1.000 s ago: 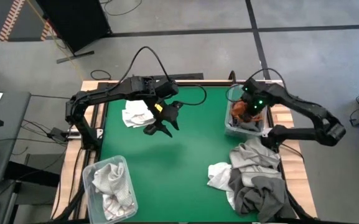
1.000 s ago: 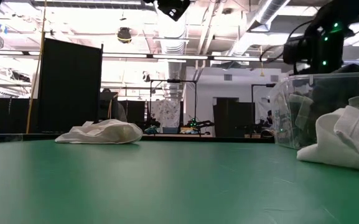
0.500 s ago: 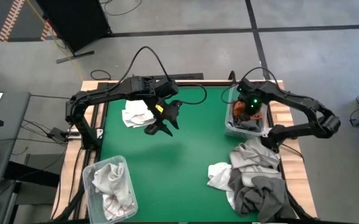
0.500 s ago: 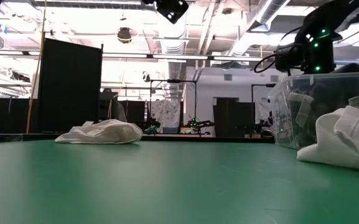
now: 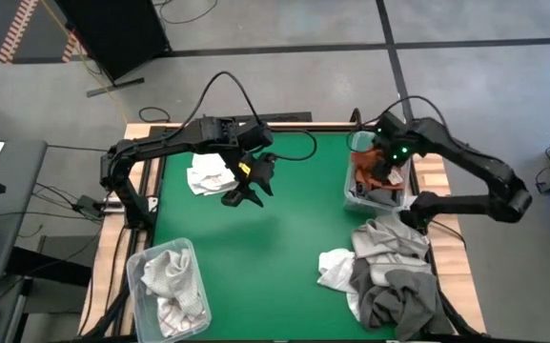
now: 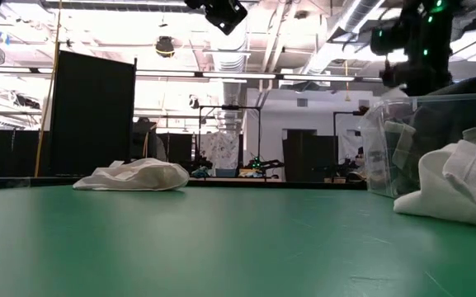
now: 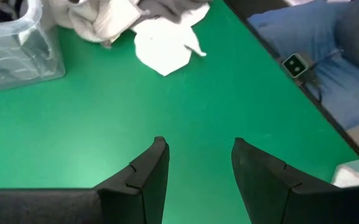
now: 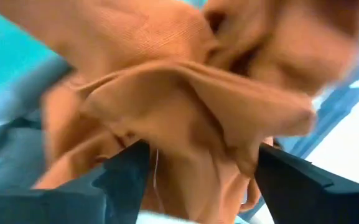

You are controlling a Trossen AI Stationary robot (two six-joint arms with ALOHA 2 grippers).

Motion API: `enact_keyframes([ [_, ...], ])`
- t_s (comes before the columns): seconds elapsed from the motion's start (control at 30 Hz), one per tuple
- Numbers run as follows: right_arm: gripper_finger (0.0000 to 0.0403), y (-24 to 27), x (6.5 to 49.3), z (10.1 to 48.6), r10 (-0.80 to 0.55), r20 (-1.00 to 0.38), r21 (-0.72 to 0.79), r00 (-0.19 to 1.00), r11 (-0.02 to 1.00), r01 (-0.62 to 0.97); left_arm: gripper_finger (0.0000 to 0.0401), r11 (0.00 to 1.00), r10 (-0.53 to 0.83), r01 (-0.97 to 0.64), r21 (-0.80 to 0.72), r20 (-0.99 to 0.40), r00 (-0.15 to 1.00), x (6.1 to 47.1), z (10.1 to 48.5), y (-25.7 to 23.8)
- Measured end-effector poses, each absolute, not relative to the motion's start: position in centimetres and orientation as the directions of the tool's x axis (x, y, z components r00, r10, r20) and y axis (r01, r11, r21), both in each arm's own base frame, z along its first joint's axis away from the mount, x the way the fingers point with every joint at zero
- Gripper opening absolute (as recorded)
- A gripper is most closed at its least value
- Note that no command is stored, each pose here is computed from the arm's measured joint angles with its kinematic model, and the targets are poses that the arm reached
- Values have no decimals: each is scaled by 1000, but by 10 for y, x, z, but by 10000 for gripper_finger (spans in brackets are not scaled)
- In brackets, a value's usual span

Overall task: Sort towels by color in basket
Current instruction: Put the orange microfiber towel into the top transparent bin, then put the white microfiber towel into the bottom transparent bin

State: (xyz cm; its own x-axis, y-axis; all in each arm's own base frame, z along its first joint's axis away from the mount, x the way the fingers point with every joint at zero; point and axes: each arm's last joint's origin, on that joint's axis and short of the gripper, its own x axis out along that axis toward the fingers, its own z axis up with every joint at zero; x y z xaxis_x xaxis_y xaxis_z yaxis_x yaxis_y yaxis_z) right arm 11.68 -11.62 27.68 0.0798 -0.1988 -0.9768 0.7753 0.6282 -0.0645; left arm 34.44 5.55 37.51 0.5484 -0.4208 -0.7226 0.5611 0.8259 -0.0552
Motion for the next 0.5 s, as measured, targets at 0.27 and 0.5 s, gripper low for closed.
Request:
enact_keyframes([
  [0.27,315,-103,114,321,-300,-934,-38,192,620,784,167,838,-396,541,-73,-764,510,340,372,56],
  [0.5,315,-93,119,348,-375,-868,10,327,644,765,167,883,-303,467,-54,-825,478,336,369,58],
])
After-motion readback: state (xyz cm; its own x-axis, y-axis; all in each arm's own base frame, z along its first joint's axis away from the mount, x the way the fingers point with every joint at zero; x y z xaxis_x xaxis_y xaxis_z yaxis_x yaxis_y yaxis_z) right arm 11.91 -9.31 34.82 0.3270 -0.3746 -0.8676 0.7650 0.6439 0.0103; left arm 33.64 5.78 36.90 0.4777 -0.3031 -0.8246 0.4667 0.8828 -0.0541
